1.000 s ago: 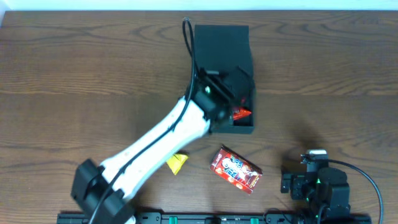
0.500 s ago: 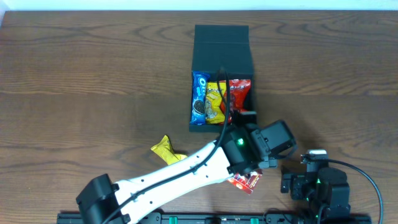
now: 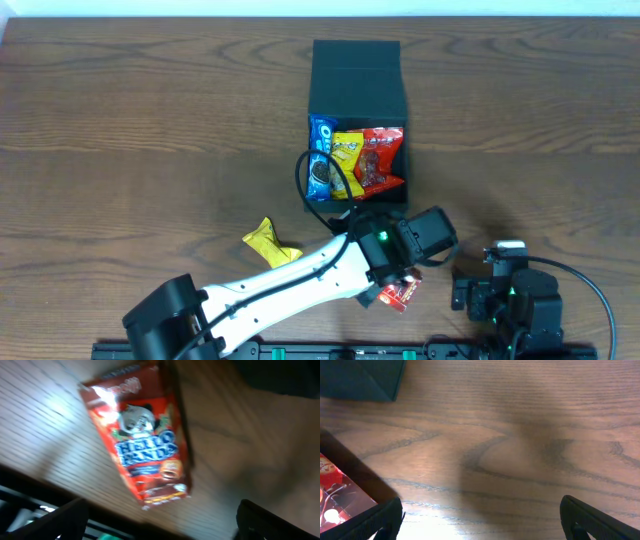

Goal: Pack container
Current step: 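Move the left gripper to the red Hello Panda box, then grasp the red Meiji Hello Panda box with the left gripper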

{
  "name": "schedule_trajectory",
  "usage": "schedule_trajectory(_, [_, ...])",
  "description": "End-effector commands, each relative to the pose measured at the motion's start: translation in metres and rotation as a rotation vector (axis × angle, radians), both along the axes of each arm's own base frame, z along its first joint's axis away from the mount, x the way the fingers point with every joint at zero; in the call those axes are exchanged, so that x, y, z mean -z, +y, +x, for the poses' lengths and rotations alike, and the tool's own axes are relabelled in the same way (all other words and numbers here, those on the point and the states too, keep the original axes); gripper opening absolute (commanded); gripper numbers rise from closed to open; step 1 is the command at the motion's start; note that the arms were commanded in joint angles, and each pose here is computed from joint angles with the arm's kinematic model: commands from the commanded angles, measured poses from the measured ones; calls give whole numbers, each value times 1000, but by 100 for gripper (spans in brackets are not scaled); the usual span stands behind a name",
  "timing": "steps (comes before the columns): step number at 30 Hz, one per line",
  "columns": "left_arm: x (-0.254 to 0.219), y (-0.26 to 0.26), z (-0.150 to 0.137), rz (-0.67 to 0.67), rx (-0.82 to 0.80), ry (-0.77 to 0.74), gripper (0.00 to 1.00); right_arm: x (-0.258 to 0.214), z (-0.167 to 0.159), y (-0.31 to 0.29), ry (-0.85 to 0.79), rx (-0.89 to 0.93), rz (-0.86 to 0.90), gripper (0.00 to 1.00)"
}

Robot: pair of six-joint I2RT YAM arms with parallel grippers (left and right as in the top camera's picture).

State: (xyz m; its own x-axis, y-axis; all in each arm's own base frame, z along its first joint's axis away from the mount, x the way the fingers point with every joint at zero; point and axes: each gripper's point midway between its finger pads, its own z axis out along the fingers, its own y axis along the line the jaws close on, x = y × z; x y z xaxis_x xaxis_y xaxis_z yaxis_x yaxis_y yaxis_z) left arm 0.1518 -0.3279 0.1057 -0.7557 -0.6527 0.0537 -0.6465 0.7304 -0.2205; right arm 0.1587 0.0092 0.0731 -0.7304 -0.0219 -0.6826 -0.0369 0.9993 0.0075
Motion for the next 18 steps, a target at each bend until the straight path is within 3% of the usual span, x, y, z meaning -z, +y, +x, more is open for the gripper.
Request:
schedule_trajectory(1, [10, 1, 11, 5, -98, 11, 96, 1, -1, -1, 0, 0, -7, 99])
schedule_trajectory(10, [46, 15, 20, 94, -104, 56, 95, 1, -1, -1, 0, 0, -7, 99])
schedule_trajectory(18, [83, 12, 14, 90, -59, 109, 96, 1, -1, -1, 0, 0, -7, 99])
